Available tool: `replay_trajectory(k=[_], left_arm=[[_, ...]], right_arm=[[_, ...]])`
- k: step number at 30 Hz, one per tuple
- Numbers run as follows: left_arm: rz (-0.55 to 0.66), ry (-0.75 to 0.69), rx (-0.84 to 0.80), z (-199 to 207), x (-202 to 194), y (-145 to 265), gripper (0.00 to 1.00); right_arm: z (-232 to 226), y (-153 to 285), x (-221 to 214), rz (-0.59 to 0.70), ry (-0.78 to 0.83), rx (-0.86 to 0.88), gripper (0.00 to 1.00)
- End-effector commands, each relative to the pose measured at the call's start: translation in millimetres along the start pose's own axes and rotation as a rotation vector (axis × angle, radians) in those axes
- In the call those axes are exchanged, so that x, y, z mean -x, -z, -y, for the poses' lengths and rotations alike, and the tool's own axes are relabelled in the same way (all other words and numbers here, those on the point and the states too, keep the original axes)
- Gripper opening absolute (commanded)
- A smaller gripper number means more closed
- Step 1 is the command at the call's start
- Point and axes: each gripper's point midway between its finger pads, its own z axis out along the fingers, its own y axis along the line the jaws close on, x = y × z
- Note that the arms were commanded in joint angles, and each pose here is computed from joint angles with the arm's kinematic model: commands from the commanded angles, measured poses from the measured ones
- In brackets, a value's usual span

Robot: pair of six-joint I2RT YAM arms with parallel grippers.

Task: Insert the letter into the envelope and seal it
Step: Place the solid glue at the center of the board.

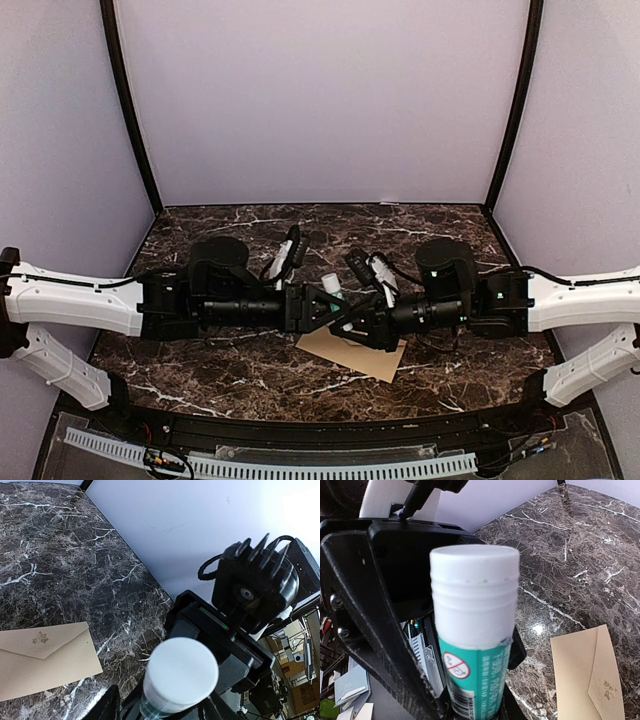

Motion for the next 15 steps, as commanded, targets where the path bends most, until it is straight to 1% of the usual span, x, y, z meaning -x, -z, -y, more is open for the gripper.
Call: replay_trajectory(k=[1,3,6,9,15], left_arm=[[0.03,0.003,-0.022,6,10,3,0.51],[0.028,0.001,-0.028,8,11,1,0.51],[0.046,-0.001,-0.027,8,16,3,0.55],[0.071,0.0,-0.032,9,24,7,0.56],[0.072,0.005,-0.032,7,28,6,0.47]], right_arm=[[-13,0,19,0.053,0.032,0.043,0.0],[-13,-1,17,0.047,0.033,0.043,0.0],[-12,-2,15,0.04,0.031,0.041,0.0],[-12,-3,12,0.031,0.029,0.045,0.0],[-13,-6,10,0.018,0.033,0.049,0.0]])
